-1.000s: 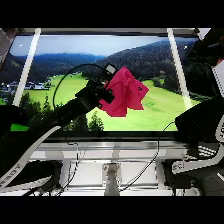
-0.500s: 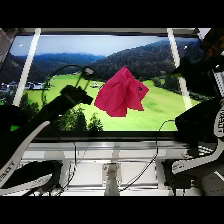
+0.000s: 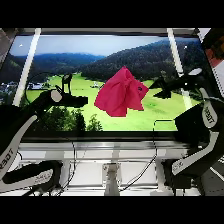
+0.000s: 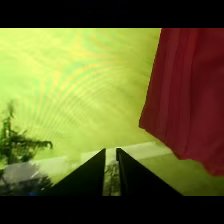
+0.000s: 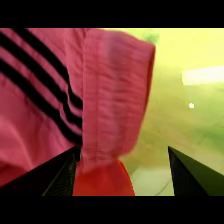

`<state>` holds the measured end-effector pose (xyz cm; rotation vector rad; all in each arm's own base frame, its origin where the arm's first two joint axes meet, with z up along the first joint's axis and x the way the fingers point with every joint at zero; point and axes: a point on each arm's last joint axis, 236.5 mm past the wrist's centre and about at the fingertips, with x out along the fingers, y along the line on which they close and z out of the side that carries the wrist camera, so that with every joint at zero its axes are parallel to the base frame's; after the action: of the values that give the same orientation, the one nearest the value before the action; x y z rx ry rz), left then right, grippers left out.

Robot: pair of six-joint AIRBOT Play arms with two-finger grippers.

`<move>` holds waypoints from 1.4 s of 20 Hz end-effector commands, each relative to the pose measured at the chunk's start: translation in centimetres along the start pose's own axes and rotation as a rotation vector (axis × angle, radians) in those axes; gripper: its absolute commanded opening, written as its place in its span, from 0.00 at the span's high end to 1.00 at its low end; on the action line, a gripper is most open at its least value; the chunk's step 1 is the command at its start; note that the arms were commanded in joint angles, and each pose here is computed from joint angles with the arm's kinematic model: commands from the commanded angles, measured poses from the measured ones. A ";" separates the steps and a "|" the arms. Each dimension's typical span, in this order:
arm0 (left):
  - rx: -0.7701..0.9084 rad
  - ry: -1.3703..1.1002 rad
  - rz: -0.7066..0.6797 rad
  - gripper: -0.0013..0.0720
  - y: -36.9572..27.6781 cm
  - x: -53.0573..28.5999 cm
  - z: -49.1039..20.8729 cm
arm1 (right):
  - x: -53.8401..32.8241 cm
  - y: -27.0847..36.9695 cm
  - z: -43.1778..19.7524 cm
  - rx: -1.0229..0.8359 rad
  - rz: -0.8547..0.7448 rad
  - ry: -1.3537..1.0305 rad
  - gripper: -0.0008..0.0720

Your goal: Fold the clothes and pants, and hang the long-sleeved shirts on hangers.

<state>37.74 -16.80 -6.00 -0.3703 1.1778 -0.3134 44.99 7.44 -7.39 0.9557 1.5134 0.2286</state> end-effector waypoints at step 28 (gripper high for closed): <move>-0.222 -0.153 -0.316 0.96 -6.8 1.4 7.5 | 0.0 3.2 6.1 -0.036 -0.031 -0.314 0.98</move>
<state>42.57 -22.95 -5.67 -0.8179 1.1209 -0.3642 50.64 8.34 -8.50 0.9159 1.2924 0.0680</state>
